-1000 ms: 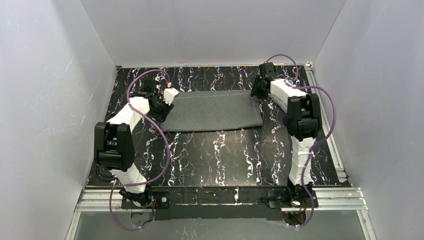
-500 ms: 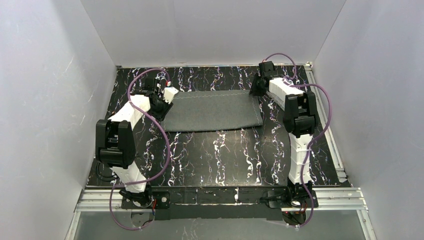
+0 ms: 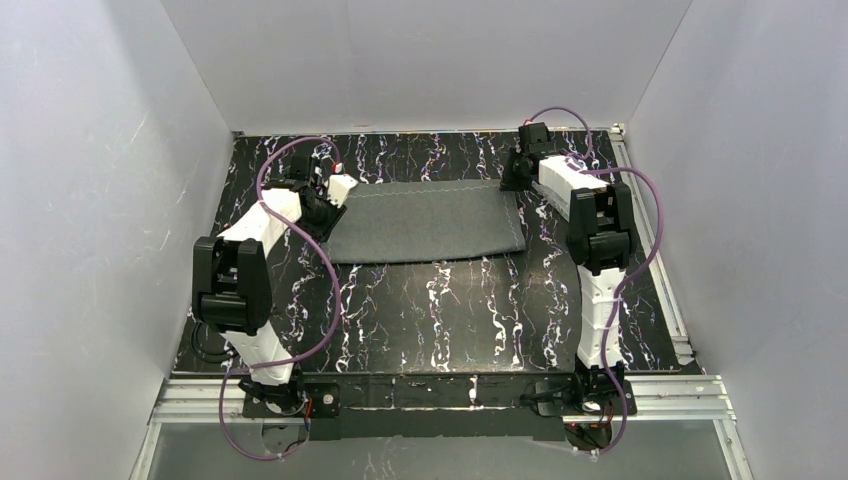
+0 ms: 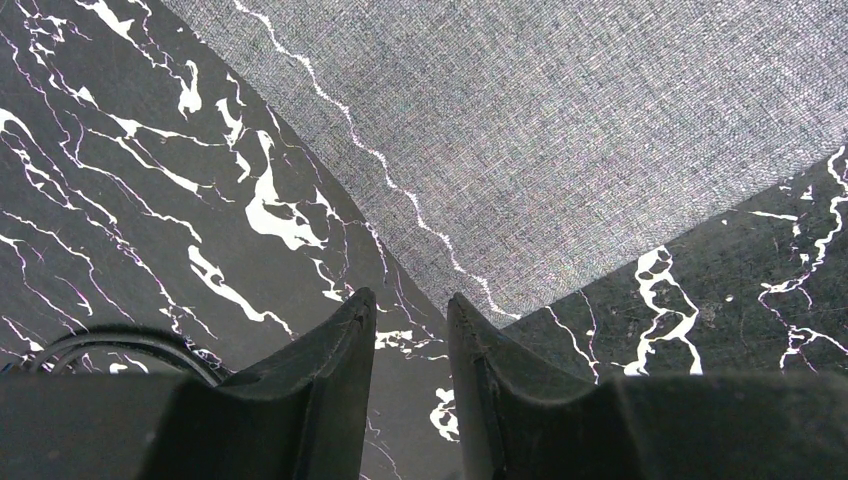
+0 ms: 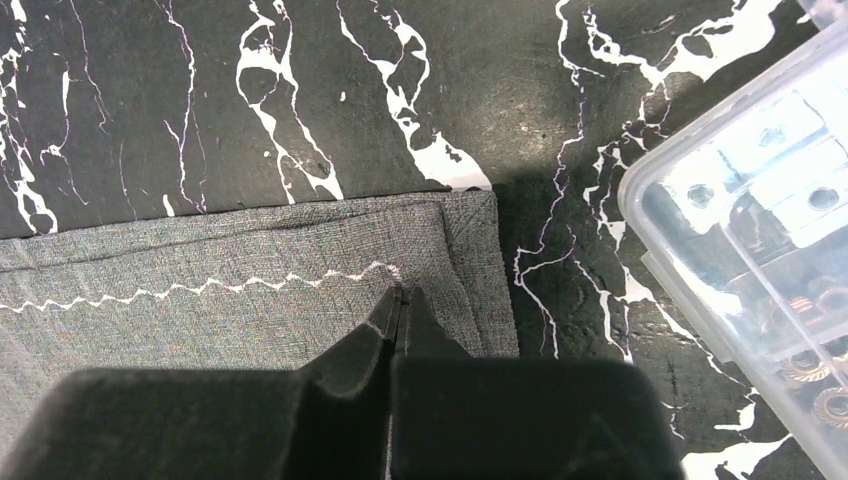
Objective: Fold the napkin into a case and place the utensils inside
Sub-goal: Fold the rectangle-folded napkin at the center of the board.
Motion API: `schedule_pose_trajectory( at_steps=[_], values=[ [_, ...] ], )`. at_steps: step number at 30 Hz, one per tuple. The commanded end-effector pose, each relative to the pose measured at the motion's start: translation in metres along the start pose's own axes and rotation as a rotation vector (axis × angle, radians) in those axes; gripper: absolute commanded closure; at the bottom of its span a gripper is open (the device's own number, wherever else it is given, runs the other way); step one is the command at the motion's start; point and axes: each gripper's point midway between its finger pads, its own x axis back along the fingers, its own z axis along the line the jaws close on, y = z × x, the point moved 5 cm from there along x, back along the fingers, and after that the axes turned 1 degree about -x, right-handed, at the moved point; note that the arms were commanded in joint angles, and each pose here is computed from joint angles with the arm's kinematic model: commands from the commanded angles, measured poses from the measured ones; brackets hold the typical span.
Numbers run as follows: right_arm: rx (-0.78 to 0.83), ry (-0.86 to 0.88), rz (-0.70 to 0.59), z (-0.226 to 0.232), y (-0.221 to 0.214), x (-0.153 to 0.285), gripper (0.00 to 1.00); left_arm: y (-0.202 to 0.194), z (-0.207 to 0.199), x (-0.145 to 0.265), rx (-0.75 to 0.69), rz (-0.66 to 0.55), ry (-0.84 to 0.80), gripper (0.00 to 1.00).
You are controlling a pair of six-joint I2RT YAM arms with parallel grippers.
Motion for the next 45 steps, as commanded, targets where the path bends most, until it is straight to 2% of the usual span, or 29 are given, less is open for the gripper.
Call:
schedule_pose_trajectory(
  at_steps=[1,4,6,7,8,10,15,21,29,31,33,35,37,45],
  values=[
    [0.011,0.032,-0.070,0.009,0.020,0.013,0.99,0.005,0.003,0.007,0.003,-0.009,0.009,0.69],
    [0.018,0.011,-0.082,0.007,0.023,0.017,0.96,0.007,0.004,0.008,0.013,-0.014,0.017,0.69],
    [0.025,-0.035,-0.107,0.001,0.025,0.020,0.64,0.011,0.006,0.009,0.031,-0.025,0.022,0.69],
    [0.031,-0.046,-0.119,0.000,0.026,0.022,0.51,0.014,0.008,0.010,0.050,-0.033,0.021,0.69],
    [0.034,-0.054,-0.131,-0.002,0.026,0.022,0.43,0.016,0.010,0.011,0.076,-0.038,0.019,0.68],
    [0.035,-0.053,-0.138,-0.003,0.025,0.021,0.40,0.024,0.014,0.011,0.114,-0.034,0.011,0.68],
    [0.036,-0.044,-0.125,-0.002,0.024,0.015,0.47,0.044,0.024,0.002,0.164,-0.051,0.005,0.69],
    [0.032,-0.023,-0.128,0.003,0.026,0.015,0.57,0.049,0.035,-0.016,0.165,-0.011,0.025,0.74],
    [0.035,-0.037,-0.111,0.004,0.020,0.006,0.63,0.053,0.044,-0.032,0.197,0.019,0.050,0.76],
    [0.035,-0.046,-0.106,0.003,0.018,0.004,0.68,0.056,0.046,-0.035,0.218,0.017,0.047,0.75],
    [0.038,-0.052,-0.101,0.001,0.015,0.003,0.77,0.059,0.046,-0.038,0.235,0.014,0.036,0.74],
    [0.039,-0.053,-0.104,0.002,0.015,0.005,0.90,0.062,0.048,-0.040,0.242,0.014,0.035,0.74],
    [0.042,-0.047,-0.121,0.004,0.018,0.010,0.97,0.062,0.048,-0.044,0.243,0.023,0.026,0.74],
    [0.040,-0.037,-0.163,0.010,0.029,0.024,0.99,0.059,0.048,-0.041,0.224,0.019,0.038,0.74]
  ],
)
